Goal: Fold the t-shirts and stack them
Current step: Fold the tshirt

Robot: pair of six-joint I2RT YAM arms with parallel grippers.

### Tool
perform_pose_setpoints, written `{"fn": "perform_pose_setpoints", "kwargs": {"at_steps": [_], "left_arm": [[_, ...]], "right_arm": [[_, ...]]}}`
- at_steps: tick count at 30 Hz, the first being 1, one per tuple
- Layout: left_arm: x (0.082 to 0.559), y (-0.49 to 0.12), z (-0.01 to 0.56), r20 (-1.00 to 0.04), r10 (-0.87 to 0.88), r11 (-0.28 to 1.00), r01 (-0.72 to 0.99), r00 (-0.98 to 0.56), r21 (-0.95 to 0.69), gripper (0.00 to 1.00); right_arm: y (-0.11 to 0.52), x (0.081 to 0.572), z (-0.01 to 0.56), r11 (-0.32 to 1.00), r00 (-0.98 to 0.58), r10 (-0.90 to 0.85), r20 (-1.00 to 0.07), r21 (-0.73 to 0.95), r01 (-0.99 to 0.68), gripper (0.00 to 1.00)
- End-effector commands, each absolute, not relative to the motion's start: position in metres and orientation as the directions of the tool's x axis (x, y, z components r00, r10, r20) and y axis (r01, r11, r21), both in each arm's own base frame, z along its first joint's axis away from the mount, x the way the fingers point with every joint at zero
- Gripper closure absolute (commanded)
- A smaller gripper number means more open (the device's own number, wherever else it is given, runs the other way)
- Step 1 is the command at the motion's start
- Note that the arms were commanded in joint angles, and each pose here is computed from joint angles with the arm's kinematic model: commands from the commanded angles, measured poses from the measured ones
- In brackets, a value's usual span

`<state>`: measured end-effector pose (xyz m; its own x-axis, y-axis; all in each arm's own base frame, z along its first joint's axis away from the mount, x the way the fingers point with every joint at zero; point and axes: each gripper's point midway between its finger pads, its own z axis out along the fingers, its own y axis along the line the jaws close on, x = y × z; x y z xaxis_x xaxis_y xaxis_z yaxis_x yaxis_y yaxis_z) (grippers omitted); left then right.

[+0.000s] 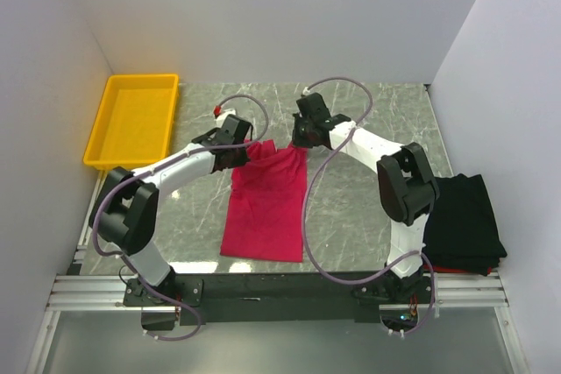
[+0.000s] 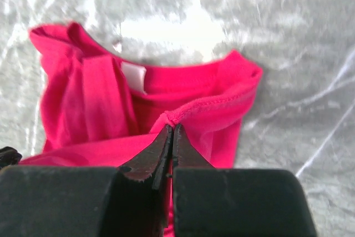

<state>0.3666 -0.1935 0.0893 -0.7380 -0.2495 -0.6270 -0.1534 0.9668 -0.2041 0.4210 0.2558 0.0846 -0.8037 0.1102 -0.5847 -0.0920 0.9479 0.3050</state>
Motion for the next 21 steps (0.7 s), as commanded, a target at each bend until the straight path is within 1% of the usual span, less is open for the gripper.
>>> {"fn": "perform_pose_setpoints", "kwargs": {"at_steps": [1, 5, 10, 13, 14, 17, 19, 21], "left_arm": [[0.389, -0.200, 0.111, -0.649, -0.321, 0.943, -0.167, -0.690, -0.288, 0.95], [0.404, -0.191, 0.108, -0.647, -0.352, 0.933, -0.204, -0.676, -0.296, 0.94], [0.423, -0.181, 0.099, -0.648, -0.368, 0.929, -0.226, -0.667, -0.294, 0.91], [0.433, -0.177, 0.091, -0.643, -0.374, 0.927, -0.247, -0.669, -0.282, 0.91], [0.434, -0.176, 0.090, -0.642, -0.375, 0.927, -0.248, -0.669, -0.282, 0.90], [0.440, -0.172, 0.085, -0.639, -0.382, 0.924, -0.259, -0.667, -0.282, 0.89], [0.443, -0.169, 0.080, -0.636, -0.378, 0.926, -0.263, -0.673, -0.271, 0.87], [0.446, -0.170, 0.076, -0.631, -0.373, 0.928, -0.259, -0.680, -0.268, 0.85]], "right_arm": [[0.261, 0.436, 0.098, 0.951, -0.784, 0.102, -0.612, 0.291, -0.104, 1.00], [0.257, 0.444, 0.096, 0.964, -0.782, 0.089, -0.617, 0.252, -0.089, 1.00], [0.247, 0.451, 0.087, 0.970, -0.786, 0.097, -0.611, 0.233, -0.061, 1.00], [0.245, 0.456, 0.084, 0.972, -0.786, 0.093, -0.612, 0.227, -0.062, 0.94], [0.245, 0.458, 0.084, 0.972, -0.783, 0.087, -0.615, 0.224, -0.067, 0.88], [0.244, 0.468, 0.084, 0.970, -0.779, 0.091, -0.620, 0.233, -0.073, 0.81], [0.244, 0.475, 0.086, 0.967, -0.774, 0.094, -0.626, 0.242, -0.078, 0.79], [0.242, 0.480, 0.084, 0.966, -0.778, 0.097, -0.621, 0.247, -0.077, 0.75]]}}
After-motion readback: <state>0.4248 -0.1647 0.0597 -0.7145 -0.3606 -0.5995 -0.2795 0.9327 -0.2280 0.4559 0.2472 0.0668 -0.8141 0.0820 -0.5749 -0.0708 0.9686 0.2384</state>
